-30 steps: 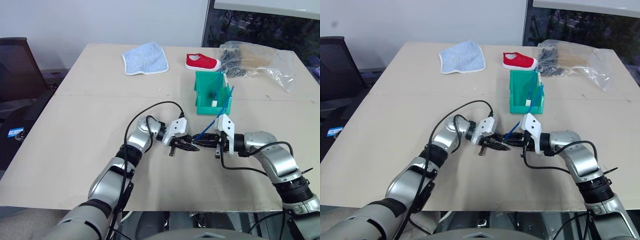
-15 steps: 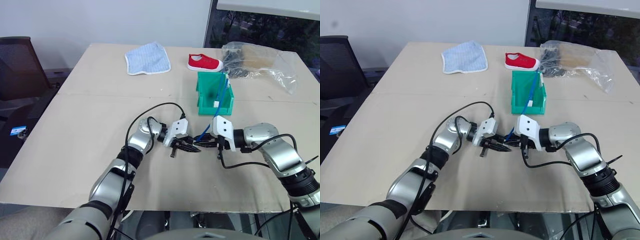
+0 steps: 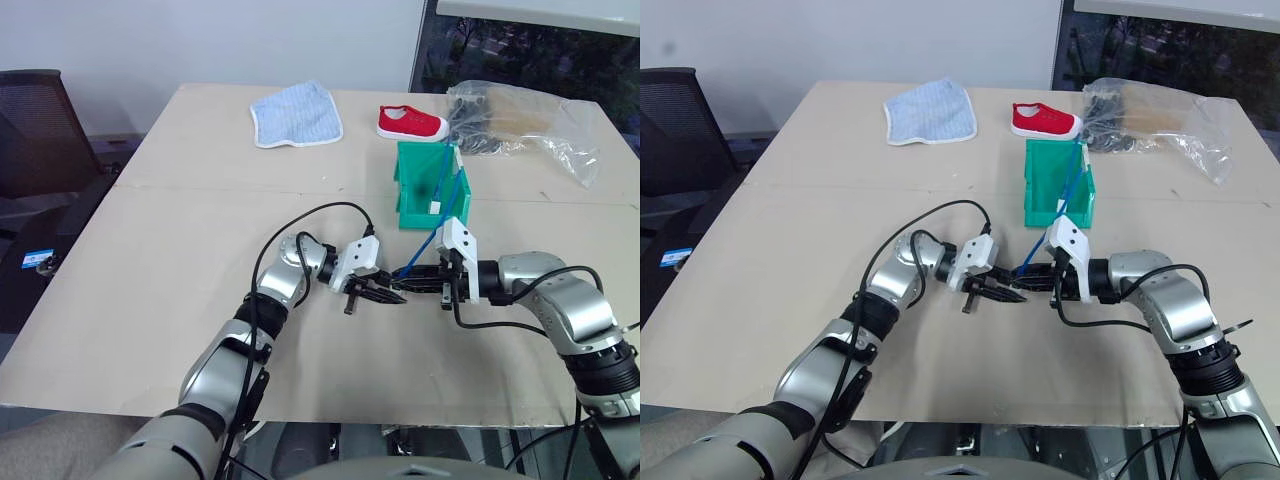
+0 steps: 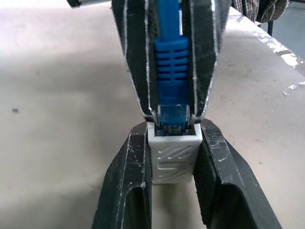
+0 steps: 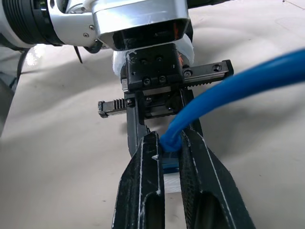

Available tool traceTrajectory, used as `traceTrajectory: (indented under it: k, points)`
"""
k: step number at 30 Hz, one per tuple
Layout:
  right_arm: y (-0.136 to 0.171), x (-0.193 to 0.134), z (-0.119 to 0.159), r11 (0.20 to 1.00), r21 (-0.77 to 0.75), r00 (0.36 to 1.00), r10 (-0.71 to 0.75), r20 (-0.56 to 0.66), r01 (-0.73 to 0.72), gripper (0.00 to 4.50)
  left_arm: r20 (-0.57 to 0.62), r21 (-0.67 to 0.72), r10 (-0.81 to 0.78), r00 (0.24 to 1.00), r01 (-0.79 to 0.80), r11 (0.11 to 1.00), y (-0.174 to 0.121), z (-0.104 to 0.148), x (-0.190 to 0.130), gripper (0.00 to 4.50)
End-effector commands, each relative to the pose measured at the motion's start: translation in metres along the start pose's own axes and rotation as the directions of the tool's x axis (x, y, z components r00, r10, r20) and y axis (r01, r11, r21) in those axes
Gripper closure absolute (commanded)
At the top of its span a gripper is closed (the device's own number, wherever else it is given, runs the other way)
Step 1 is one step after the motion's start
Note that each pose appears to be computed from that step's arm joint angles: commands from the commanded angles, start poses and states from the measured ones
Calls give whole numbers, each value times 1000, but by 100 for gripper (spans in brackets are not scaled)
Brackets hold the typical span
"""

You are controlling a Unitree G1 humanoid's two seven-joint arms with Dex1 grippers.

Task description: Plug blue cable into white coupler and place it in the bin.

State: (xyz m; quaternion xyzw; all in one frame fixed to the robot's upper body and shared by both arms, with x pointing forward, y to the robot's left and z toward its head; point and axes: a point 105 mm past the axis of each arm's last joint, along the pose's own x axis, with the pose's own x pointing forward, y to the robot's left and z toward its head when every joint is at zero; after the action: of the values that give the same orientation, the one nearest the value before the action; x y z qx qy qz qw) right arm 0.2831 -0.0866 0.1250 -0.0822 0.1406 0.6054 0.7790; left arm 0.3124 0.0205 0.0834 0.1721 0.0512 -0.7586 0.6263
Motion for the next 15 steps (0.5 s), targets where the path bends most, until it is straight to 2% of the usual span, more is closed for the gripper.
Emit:
traceTrajectory:
  k: [1, 2, 4, 5, 7, 11, 15]
  points:
    - [10, 0, 26, 994, -96, 997, 48, 53, -43, 450, 8, -9, 27, 1000, -27, 1000, 0, 1, -1, 393]
    - [10, 1, 27, 994, -97, 997, 51, 57, -45, 450, 17, -26, 25, 1000, -24, 999, 0, 3, -2, 393]
    - [10, 2, 28, 994, -103, 997, 51, 58, -45, 450, 37, -60, 9, 999, -7, 998, -4, 6, -4, 290]
    - [9, 2, 28, 993, -108, 997, 49, 55, -43, 450, 37, -64, 8, 999, -5, 998, -5, 8, -5, 270]
    - [8, 2, 27, 993, -114, 998, 38, 52, -32, 450, 47, -55, 56, 997, -53, 997, -1, 12, -8, 192]
    - [2, -2, 34, 996, -90, 996, -10, 88, 18, 450, 69, -60, 189, 980, -185, 981, 2, 25, -27, 4]
    - [-11, -17, 42, 994, -57, 992, -86, 97, 91, 450, 129, -101, 361, 924, -350, 931, 5, 51, -54, 4]
